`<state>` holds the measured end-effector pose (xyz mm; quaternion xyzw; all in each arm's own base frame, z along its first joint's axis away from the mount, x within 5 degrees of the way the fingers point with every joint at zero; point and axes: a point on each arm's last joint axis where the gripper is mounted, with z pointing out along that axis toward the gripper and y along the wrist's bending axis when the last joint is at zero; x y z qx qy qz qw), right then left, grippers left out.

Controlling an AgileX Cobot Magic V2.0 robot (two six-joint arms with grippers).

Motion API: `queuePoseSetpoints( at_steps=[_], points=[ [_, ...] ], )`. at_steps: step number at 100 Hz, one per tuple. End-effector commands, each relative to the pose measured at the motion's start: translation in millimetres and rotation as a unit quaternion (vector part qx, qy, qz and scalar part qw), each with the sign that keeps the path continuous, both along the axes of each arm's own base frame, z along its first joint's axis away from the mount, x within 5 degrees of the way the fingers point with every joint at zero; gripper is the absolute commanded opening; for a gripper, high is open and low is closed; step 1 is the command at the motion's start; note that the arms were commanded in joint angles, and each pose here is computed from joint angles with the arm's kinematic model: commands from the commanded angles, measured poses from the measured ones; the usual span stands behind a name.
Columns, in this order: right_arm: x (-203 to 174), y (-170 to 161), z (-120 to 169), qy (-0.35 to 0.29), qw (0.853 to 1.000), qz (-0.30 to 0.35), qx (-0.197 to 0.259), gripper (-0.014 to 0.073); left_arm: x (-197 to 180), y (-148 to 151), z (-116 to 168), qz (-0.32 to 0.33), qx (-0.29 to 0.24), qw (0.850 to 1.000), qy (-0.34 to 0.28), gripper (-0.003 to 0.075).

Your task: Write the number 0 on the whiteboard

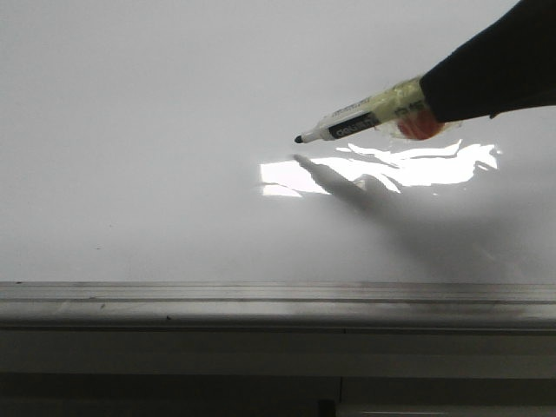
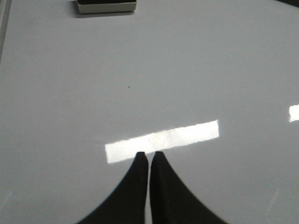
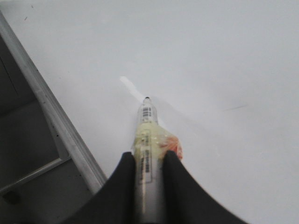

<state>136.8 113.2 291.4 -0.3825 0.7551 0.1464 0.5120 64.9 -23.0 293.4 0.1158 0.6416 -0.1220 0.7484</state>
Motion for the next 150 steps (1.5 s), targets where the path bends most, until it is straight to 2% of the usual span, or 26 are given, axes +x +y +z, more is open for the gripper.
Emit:
queuePoseSetpoints(
  at_steps=[1,22,35,43,69,81,91,106,125,150],
  points=[
    [8.6,-1.7,13.9,-0.044,0.998,-0.025,0.025,-0.0047,-0.6,1.5,16.2,0.005,-0.025,0.999,-0.042,-0.0020],
    [25.6,-0.5,11.0,-0.058,0.996,-0.055,0.025,-0.0047,-0.6,1.5,16.2,0.005,-0.025,0.999,-0.042,-0.0020],
    [33.0,-6.0,27.3,-0.118,0.989,-0.079,0.041,-0.0047,-0.6,1.5,16.2,0.005,-0.025,0.999,-0.042,-0.0020],
    [37.4,-15.7,36.2,-0.135,0.984,-0.107,0.048,-0.0047,-0.6,1.5,16.2,0.005,-0.025,0.999,-0.042,-0.0020],
    [33.3,-54.0,26.4,-0.046,0.984,-0.170,-0.001,-0.0047,-0.6,1.5,16.2,0.005,-0.025,0.999,-0.042,-0.0020],
    [22.3,-54.7,21.6,-0.002,0.988,-0.153,-0.015,-0.0047,-0.6,1.5,16.2,0.005,-0.025,0.999,-0.042,-0.0020],
    [15.2,-51.2,12.0,0.060,0.989,-0.131,-0.021,-0.0047,-0.6,1.5,16.2,0.005,-0.025,0.999,-0.042,-0.0020],
    [13.8,-48.3,-0.9,0.092,0.987,-0.128,-0.009,-0.0047,-0.6,1.5,16.2,0.005,-0.025,0.999,-0.042,-0.0020],
    [17.2,-31.7,-10.2,0.106,0.990,-0.090,-0.019,-0.0047,-0.5,1.4,16.0,0.005,-0.025,0.999,-0.041,-0.0020],
    [26.1,4.0,-19.2,0.076,0.996,-0.037,-0.019,-0.0047,-0.5,1.4,16.0,0.005,-0.025,0.999,-0.041,-0.0020]
  ],
)
